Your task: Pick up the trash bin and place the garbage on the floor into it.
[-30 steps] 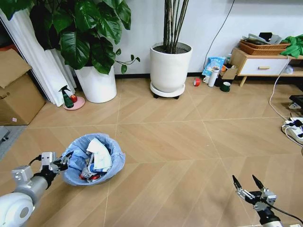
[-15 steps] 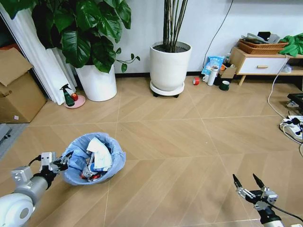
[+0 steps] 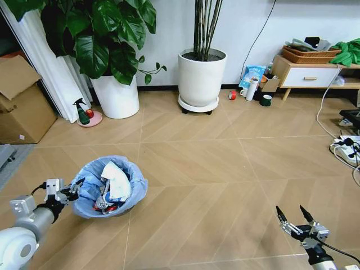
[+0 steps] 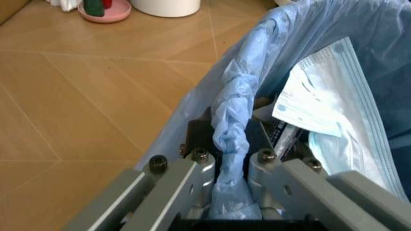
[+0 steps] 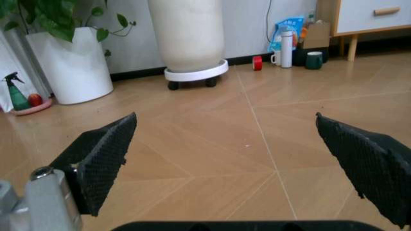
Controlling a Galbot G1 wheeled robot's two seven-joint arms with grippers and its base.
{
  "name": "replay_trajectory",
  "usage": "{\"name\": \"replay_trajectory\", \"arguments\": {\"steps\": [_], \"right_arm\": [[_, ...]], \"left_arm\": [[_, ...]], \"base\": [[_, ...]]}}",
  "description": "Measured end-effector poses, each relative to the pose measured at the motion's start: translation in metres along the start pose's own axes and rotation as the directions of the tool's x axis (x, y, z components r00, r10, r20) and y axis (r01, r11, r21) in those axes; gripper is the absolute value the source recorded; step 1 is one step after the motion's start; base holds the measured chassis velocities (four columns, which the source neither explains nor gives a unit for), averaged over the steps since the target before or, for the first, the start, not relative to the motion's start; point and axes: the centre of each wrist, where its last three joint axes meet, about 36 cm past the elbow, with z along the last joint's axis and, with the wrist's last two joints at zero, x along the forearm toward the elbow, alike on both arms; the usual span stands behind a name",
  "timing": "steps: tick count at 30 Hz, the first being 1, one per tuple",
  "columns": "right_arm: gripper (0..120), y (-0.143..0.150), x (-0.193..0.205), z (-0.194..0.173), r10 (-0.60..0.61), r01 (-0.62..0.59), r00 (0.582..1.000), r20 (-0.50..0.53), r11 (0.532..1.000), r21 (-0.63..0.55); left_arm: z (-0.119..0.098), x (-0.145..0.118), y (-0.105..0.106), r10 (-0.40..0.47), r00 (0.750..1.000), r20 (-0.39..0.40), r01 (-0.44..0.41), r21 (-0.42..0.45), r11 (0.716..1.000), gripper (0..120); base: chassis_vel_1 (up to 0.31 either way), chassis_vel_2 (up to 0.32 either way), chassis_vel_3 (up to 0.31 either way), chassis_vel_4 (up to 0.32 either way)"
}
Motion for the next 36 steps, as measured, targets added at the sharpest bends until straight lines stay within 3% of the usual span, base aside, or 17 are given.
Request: {"name": "replay_trajectory", "arguments": {"steps": [36], "right_arm": [[100, -0.001, 0.0054, -0.0011, 0.0, 0.0, 1.0, -0.007, 1.0, 0.004]], "left_arm": [[-0.0046, 0.0081, 0.003, -0.008, 1.0, 0.005, 0.008, 0.0, 1.0, 1]], "base": [[0.013, -0.018, -0.018, 0.016]]}}
